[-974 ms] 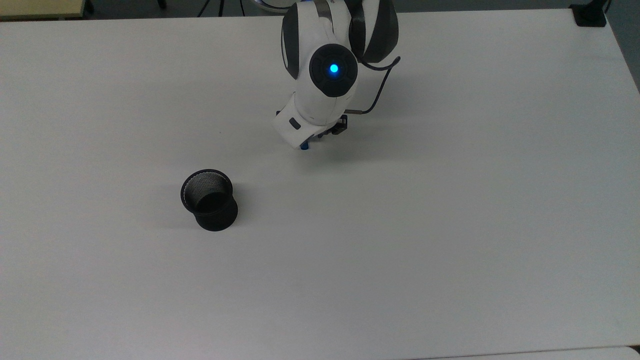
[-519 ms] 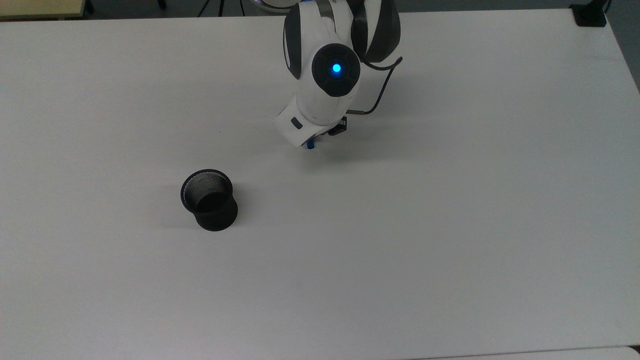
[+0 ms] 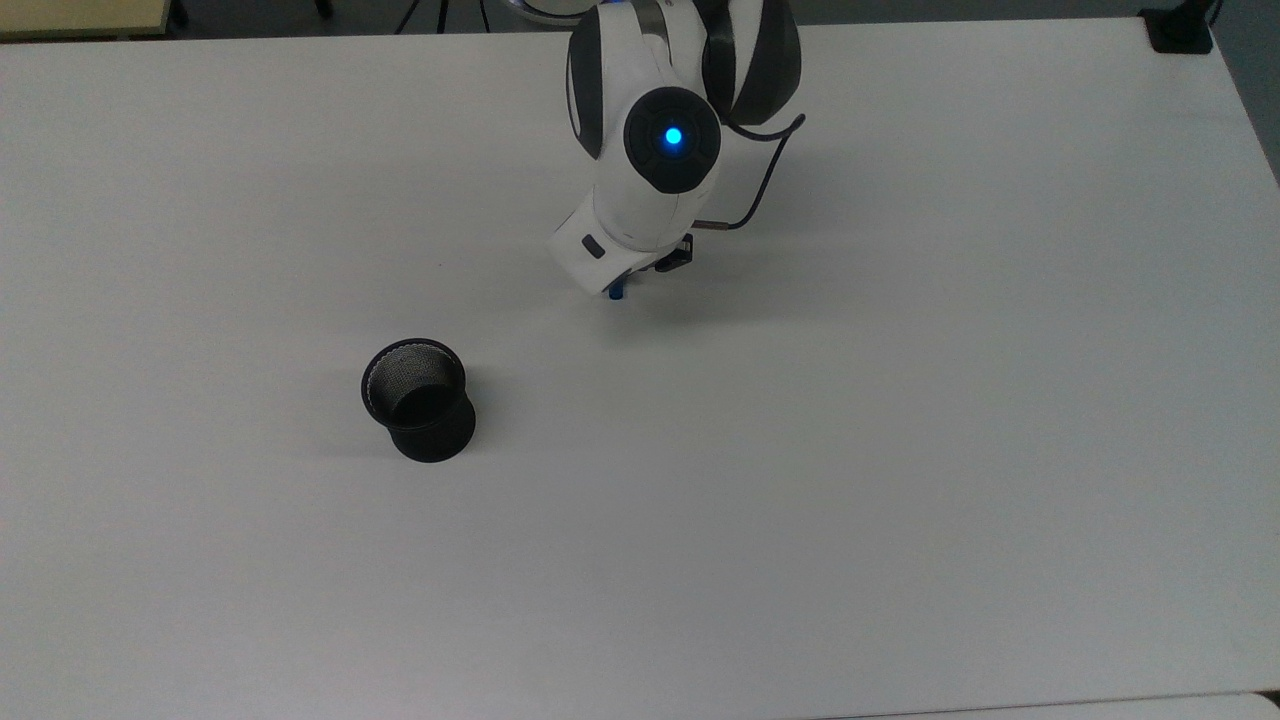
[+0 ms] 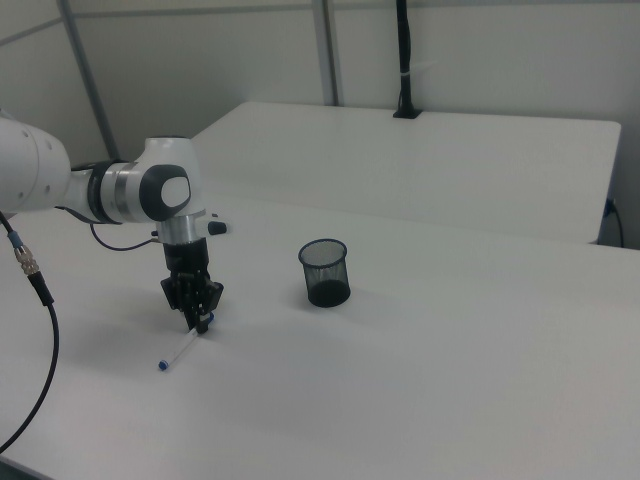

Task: Insert the marker
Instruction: 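Lift the marker and carry it over the black mesh cup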

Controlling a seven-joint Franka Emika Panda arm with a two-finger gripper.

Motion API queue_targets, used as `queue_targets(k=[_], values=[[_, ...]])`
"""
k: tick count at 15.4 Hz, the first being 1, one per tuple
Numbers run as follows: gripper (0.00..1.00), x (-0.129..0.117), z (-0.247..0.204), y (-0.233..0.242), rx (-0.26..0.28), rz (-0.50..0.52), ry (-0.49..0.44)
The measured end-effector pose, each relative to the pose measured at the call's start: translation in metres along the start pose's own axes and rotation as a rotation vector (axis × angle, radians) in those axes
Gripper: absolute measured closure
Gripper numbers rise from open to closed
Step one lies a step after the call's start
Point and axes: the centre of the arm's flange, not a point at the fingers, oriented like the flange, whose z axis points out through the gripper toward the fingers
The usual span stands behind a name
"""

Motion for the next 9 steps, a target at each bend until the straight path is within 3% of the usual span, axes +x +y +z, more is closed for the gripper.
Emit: queue_targets(k=[4, 9], values=[[0.8, 0.007, -0.024, 0.003, 0.009, 0.008, 0.05], [0.8, 0.013, -0.106, 0.047, 0.048, 0.075, 0.209]])
